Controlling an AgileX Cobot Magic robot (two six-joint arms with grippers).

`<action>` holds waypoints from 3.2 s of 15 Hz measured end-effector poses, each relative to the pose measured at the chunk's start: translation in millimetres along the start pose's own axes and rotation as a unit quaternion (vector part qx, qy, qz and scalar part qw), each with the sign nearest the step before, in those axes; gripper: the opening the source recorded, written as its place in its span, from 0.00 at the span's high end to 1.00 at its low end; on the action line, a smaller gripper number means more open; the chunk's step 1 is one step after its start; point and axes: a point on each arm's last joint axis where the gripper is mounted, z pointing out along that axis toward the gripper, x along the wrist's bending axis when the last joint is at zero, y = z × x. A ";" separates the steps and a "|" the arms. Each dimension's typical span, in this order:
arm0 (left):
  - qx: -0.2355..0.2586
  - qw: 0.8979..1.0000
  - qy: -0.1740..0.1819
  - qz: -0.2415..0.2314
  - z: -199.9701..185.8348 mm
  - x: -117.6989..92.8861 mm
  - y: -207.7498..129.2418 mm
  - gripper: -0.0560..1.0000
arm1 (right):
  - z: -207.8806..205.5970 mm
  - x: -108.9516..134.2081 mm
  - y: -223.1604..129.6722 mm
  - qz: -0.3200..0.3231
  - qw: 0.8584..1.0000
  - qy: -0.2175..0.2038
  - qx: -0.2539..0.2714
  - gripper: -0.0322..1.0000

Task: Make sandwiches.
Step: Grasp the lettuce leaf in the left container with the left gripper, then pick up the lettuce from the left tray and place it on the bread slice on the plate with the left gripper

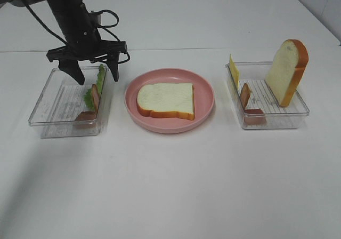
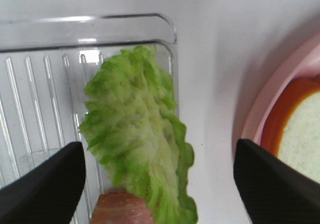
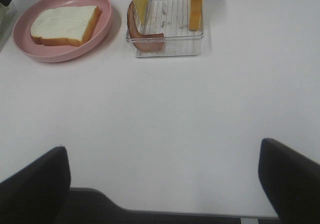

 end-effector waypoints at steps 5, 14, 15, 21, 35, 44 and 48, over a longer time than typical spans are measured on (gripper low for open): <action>-0.010 1.000 -0.004 -0.001 -5.8 -1.9 3.1 0.33 | 0.0 0.0 0.0 0.000 1.000 0.000 0.000 0.02; -0.021 1.000 -0.021 0.000 -13.1 -10.8 4.9 0.33 | 0.0 0.0 0.0 0.000 1.000 0.000 0.000 0.02; -0.020 1.000 -0.022 0.003 -12.5 -14.1 3.5 0.33 | 0.0 0.0 0.0 0.000 1.000 0.000 0.000 0.02; -0.023 1.000 -0.002 0.015 -11.1 -15.0 2.1 0.43 | 0.0 0.0 0.0 0.000 1.000 0.000 0.000 0.02; -0.027 1.000 0.004 0.009 -13.2 -14.0 2.6 0.94 | 0.0 0.0 0.0 0.000 1.000 0.000 0.000 0.02; -0.079 0.997 -0.023 0.013 -75.4 -22.7 0.7 0.94 | 0.0 0.0 0.0 0.000 1.000 0.000 0.000 0.02; -0.107 0.993 -0.044 0.015 -110.3 -27.5 -3.7 0.94 | 0.0 0.0 0.0 0.000 1.000 0.000 0.000 0.02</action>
